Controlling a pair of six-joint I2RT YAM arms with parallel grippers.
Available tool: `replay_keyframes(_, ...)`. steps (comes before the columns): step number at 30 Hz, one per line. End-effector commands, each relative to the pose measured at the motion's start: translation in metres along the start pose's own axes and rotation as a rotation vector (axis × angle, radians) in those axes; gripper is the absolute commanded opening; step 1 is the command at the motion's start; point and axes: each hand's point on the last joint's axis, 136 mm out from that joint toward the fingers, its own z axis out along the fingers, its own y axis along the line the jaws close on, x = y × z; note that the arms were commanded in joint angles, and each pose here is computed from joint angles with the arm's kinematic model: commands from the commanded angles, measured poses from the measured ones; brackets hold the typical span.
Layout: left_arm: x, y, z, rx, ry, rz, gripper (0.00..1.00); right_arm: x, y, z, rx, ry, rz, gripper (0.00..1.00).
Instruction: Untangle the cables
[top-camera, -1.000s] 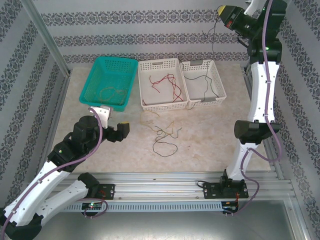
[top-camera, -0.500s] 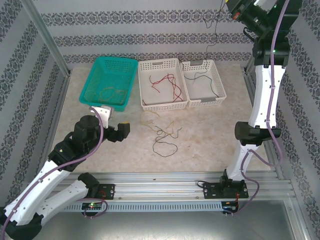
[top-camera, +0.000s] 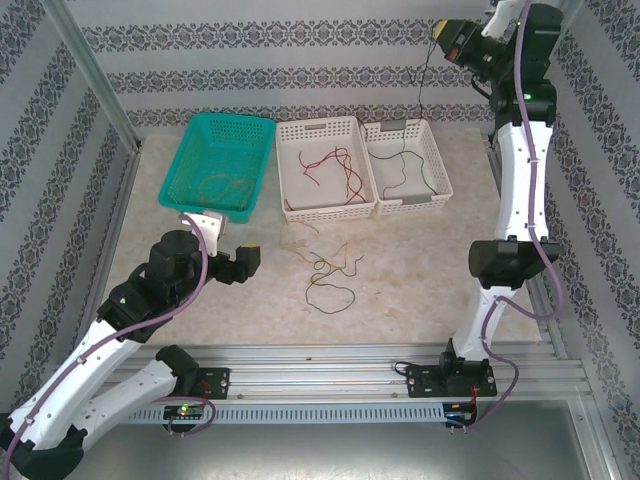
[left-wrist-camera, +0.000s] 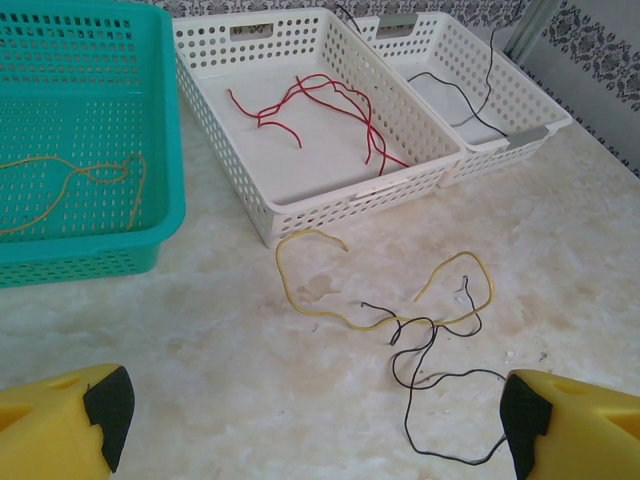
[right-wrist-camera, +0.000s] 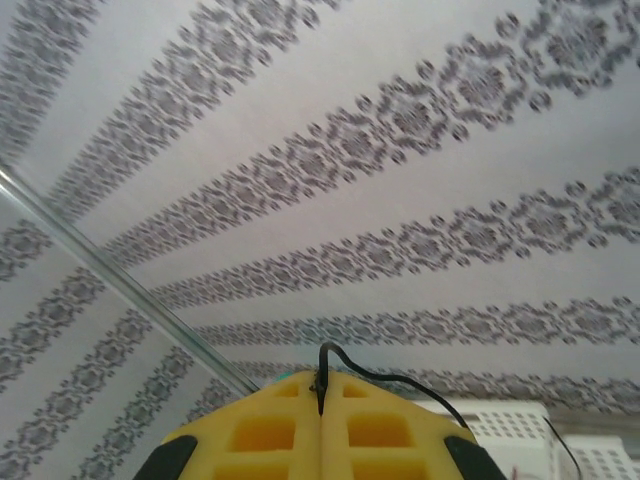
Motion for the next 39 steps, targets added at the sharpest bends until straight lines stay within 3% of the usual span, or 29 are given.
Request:
replay_keyframes(1,0.005,0.002,0.0,0.0,0.022,0.018,0.95,0.008,-0.007,0.003,0.038,-0.002,-0.068,0.0)
replay_keyframes(8,0.006,0.001,0.001,0.004,0.029,0.019,0.95,0.074,-0.056,0.019,0.17,0.105,-0.109,0.0)
replay_keyframes(19,0.007,0.002,0.002,-0.002,0.034,0.019,0.95,0.185,-0.144,0.042,0.348,0.328,-0.014,0.0)
replay_keyframes(24,0.009,0.002,0.004,-0.002,0.042,0.022,0.95,0.224,-0.175,0.045,0.417,0.4,0.042,0.06)
replay_keyframes(30,0.009,0.001,0.004,0.001,0.047,0.025,0.95,0.25,-0.203,0.045,0.512,0.463,0.076,0.04)
replay_keyframes(39,0.011,0.0,0.006,0.007,0.055,0.028,0.95,0.244,-0.206,0.034,0.583,0.469,0.081,0.3)
